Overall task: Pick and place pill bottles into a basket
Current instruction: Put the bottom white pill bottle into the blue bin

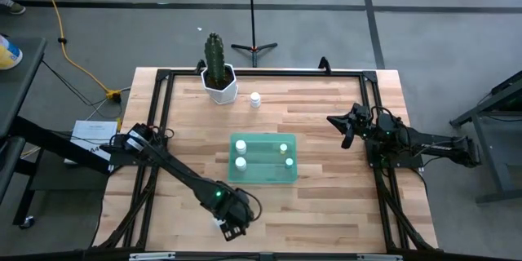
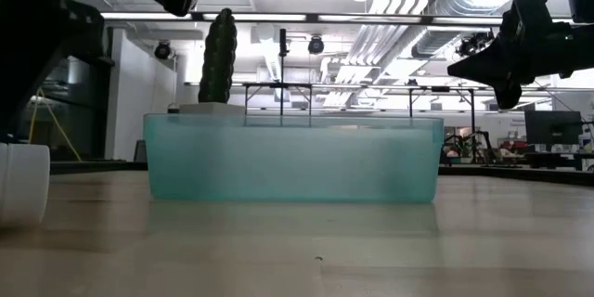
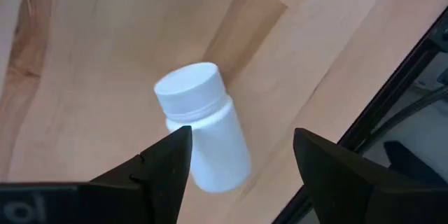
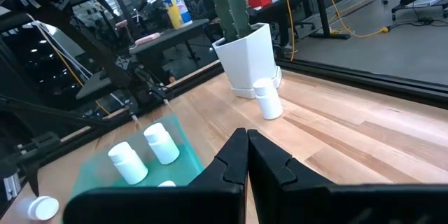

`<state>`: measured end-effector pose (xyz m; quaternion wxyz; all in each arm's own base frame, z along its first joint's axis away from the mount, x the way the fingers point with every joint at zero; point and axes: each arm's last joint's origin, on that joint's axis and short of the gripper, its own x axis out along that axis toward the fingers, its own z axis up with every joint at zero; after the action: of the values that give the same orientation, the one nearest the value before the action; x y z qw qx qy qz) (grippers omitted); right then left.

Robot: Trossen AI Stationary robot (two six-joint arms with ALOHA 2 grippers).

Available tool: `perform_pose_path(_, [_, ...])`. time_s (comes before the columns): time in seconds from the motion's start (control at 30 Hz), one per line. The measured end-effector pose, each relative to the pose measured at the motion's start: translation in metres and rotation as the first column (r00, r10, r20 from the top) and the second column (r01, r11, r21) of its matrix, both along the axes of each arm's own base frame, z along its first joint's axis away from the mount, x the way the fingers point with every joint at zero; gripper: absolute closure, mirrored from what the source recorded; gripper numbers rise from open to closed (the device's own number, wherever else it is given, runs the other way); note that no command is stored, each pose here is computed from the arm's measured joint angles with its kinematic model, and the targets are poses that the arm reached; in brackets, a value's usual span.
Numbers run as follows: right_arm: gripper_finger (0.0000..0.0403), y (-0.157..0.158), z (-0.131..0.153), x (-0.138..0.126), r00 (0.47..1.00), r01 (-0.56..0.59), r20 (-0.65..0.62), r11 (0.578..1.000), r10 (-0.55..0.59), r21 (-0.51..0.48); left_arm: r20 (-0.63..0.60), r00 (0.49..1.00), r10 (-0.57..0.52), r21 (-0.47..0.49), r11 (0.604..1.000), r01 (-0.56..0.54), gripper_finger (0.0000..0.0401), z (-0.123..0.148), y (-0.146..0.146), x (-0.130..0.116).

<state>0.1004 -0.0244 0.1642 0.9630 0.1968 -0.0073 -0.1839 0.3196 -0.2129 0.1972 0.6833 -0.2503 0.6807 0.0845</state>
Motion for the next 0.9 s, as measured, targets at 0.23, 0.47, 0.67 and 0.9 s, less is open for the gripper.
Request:
perform_pose_path(0.23, [0.0402, 0.0, 0.0, 0.0, 1.0, 0.0, 0.0, 1.0, 0.0, 0.0, -0.09, 0.987, 0.133, 0.079, 0.989, -0.126, 0.0118, -0.009, 0.007, -0.009])
perform_pose_path(0.47, [0.0402, 0.0, 0.0, 0.0, 1.0, -0.004, -0.004, 1.0, 0.004, -0.008, -0.069, 0.97, 0.234, 0.031, 0.972, -0.232, 0.0114, -0.022, 0.008, -0.006])
perform_pose_path(0.67, [0.0402, 0.001, 0.0, 0.0, 1.0, -0.019, -0.005, 1.0, 0.019, -0.008, -0.036, 0.958, 0.285, 0.043, 0.958, -0.283, 0.0119, -0.034, 0.01, -0.008])
perform_pose_path(0.9, [0.0402, 0.001, 0.0, 0.0, 0.999, -0.034, -0.005, 0.999, 0.034, -0.007, -0.107, 0.942, 0.32, -0.042, 0.945, -0.326, 0.0123, -0.043, 0.008, -0.011])
